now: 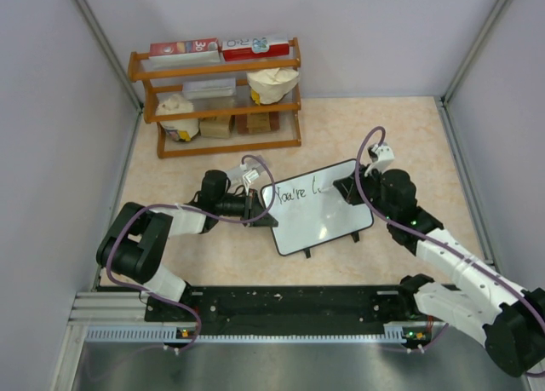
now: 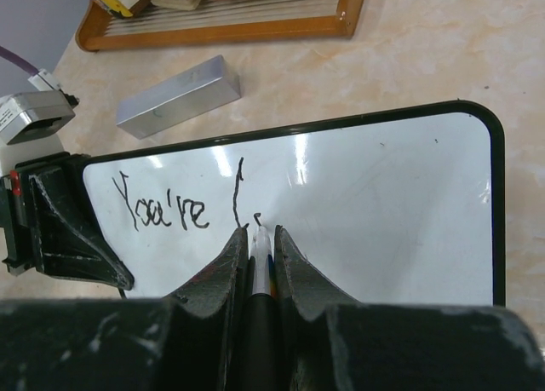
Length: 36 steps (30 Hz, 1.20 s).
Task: Write a sentence on the whiteboard
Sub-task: Write a sentence at the center of the board.
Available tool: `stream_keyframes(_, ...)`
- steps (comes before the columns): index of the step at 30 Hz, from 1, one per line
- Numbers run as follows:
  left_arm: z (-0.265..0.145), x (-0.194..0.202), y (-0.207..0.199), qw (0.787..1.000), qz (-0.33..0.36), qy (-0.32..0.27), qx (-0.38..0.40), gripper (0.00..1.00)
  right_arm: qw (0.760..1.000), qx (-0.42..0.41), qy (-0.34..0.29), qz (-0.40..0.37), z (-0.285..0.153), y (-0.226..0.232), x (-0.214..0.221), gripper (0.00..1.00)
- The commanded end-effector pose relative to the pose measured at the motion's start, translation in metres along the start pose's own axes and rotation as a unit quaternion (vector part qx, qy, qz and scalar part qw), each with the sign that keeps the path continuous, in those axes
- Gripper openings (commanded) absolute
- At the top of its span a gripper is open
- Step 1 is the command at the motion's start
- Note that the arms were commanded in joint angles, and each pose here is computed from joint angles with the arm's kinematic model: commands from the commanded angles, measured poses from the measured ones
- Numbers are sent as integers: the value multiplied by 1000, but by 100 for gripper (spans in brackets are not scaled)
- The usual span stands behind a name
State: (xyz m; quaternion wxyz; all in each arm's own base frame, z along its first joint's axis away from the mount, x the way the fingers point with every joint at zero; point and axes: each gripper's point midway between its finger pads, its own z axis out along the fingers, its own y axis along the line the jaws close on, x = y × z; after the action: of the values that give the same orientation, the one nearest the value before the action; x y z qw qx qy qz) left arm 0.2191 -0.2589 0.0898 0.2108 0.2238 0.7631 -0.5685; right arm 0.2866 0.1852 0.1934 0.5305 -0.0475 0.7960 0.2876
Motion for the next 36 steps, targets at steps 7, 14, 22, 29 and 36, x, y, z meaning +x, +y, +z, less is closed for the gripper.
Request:
stream_keyframes(7,0,7,-1,1000,13,7,3,0,999,28,-20,-8,-5,-10,-12,0)
stream_keyframes(14,0,7,-1,1000,13,7,4,0,998,40,-45,0,0,-9,-31,0)
stream_keyframes(22,0,6,-1,1000,14,6,4,0,998,25,-53,10,5,-1,-40,0)
stream_keyframes(29,0,6,-1,1000,13,7,5,0,999,6,-40,7,8,5,-35,0)
stream_keyframes(36,1,7,-1,1000,12,8,4,0,1000,-4,-22,6,9,7,-25,0)
